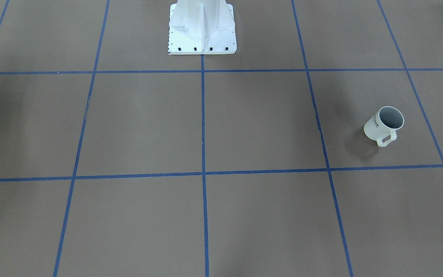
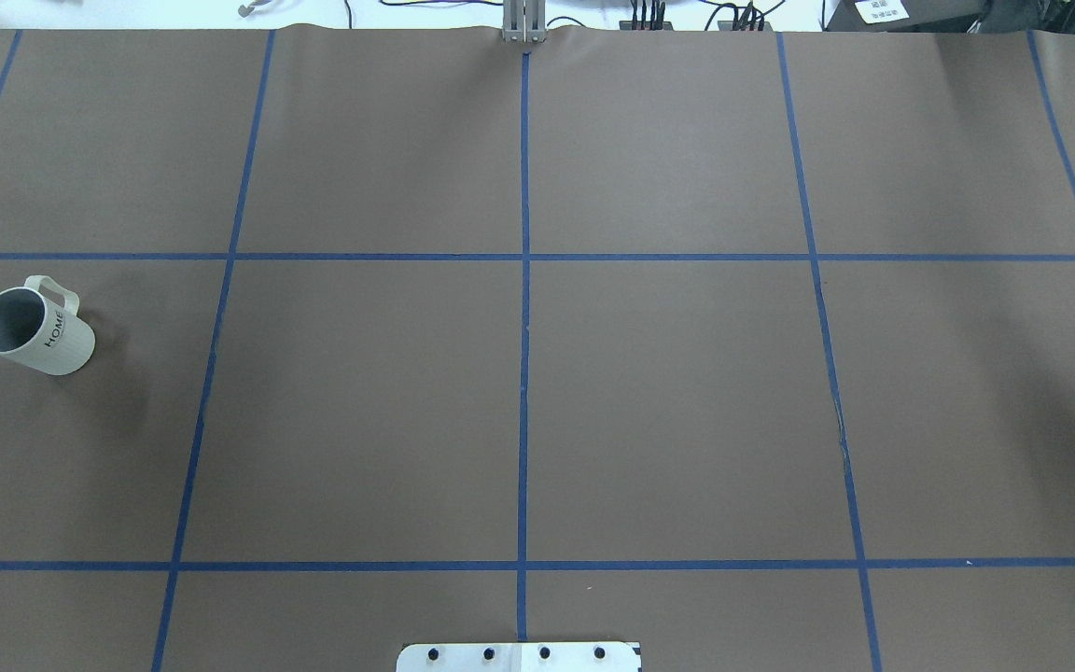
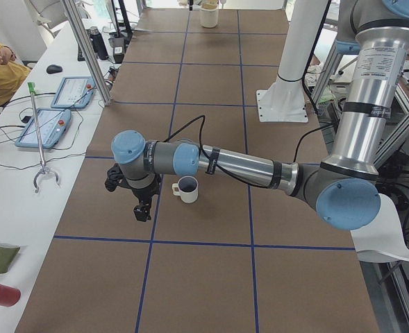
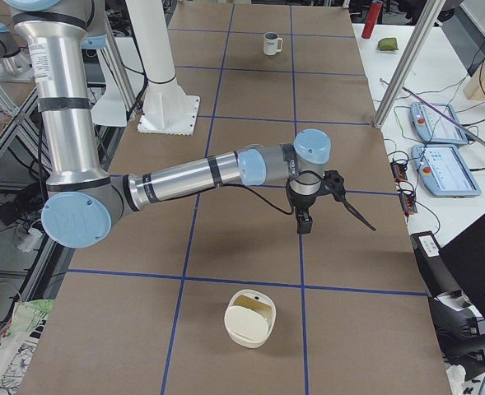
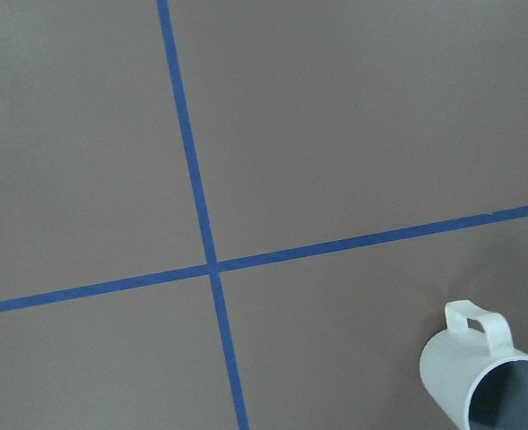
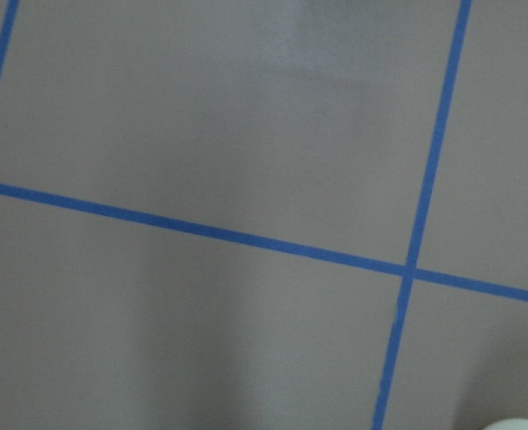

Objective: Left arm hands cup to right arm to dump lemon

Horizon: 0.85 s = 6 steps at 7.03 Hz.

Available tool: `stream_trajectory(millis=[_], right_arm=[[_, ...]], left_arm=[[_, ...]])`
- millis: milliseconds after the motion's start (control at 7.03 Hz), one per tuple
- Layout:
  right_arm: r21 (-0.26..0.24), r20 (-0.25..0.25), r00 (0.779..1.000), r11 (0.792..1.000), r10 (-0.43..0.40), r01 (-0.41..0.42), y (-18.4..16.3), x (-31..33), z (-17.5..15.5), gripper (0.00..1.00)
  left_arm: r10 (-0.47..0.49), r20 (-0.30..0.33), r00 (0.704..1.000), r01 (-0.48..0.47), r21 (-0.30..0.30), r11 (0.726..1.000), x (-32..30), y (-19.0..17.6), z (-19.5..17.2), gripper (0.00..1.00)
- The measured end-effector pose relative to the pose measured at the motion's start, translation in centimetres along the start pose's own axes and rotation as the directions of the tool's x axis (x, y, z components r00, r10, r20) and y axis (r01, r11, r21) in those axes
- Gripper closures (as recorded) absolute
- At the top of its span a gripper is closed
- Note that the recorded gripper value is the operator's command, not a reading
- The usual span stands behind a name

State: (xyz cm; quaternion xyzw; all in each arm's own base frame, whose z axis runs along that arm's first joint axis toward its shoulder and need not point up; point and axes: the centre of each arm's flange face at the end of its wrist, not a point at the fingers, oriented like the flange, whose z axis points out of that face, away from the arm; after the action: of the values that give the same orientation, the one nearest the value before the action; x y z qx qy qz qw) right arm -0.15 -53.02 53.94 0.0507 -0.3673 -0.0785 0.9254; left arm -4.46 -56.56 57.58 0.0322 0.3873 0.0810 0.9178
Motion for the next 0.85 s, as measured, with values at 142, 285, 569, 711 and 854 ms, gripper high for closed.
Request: stream_trajectory(millis=[142, 285, 569, 711, 854], right_arm=[[-0.023, -0.002, 1.0, 1.0, 0.008, -0.008, 2.3, 2.2, 0.8, 0.0], [-0.034, 0.0, 1.0, 0.999, 0.004, -0.004, 3.8, 3.4, 1.2, 0.0], [-0.033, 0.006, 1.0, 0.999, 0.001, -0.001, 4.4, 3.7, 1.1, 0.0], [-0.033, 0.017, 1.0, 0.999, 0.005, -0.004, 4.6, 3.4, 0.9, 0.0], [-0.033, 0.037, 0.999, 0.999, 0.009, -0.008, 4.5, 3.0, 0.7, 0.0]], left_arm=[[-0.017, -0.002, 1.0, 0.017, -0.009, 1.0, -0.7, 0.0, 0.5, 0.0], [-0.031, -0.003, 1.0, 0.031, -0.008, 0.999, -0.7, 0.0, 0.5, 0.0], [-0.038, -0.003, 0.999, 0.038, 0.003, 0.999, -0.3, 0.1, 0.0, 0.0], [-0.038, 0.002, 0.999, 0.038, 0.008, 0.999, 0.2, 0.1, -0.5, 0.0], [-0.045, 0.006, 0.999, 0.044, 0.01, 0.999, 0.5, 0.1, -0.8, 0.0]])
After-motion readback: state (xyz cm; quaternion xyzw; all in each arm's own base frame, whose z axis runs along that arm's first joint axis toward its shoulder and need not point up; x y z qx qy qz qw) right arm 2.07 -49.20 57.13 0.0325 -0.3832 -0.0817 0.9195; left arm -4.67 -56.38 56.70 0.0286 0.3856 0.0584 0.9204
